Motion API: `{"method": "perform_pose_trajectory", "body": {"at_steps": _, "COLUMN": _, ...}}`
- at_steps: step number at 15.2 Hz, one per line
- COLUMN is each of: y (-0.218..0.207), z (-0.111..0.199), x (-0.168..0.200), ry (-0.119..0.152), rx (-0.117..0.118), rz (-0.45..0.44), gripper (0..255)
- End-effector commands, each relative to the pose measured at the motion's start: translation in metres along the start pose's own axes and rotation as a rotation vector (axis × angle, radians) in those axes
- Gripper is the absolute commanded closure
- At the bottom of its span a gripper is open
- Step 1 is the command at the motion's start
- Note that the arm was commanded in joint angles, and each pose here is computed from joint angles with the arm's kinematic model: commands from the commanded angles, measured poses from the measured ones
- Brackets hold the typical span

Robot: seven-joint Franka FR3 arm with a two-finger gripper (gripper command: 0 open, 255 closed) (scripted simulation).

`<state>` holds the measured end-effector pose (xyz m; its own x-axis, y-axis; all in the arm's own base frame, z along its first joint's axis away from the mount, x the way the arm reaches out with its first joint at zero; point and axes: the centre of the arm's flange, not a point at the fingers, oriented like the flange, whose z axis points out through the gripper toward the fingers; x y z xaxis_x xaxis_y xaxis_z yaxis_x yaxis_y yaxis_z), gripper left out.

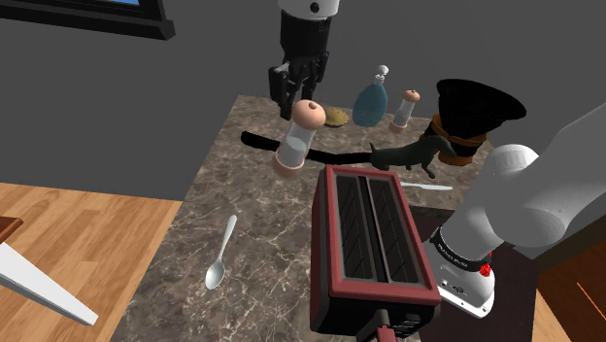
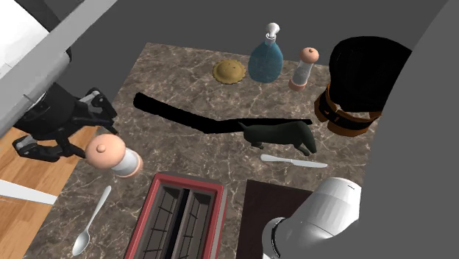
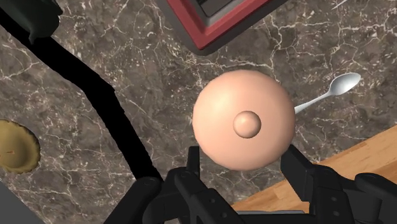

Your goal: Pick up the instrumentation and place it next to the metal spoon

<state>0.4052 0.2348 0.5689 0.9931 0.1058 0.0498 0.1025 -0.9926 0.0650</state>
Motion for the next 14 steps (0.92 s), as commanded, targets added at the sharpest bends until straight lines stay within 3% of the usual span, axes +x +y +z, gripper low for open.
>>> {"method": "perform_pose_trajectory", "body": {"at_steps": 1, "y": -0.001, "z": 0.011, "x": -0.001, "ry": 0.001, "rx": 0.000, "rz": 0.000, "gripper": 255}}
{"method": "perform_pose_trajectory", "body": {"at_steps": 14, "y": -0.006, "z": 0.079, "x": -0.004, "ry": 0.001, "rx": 0.000, "rz": 0.000, "gripper": 255}}
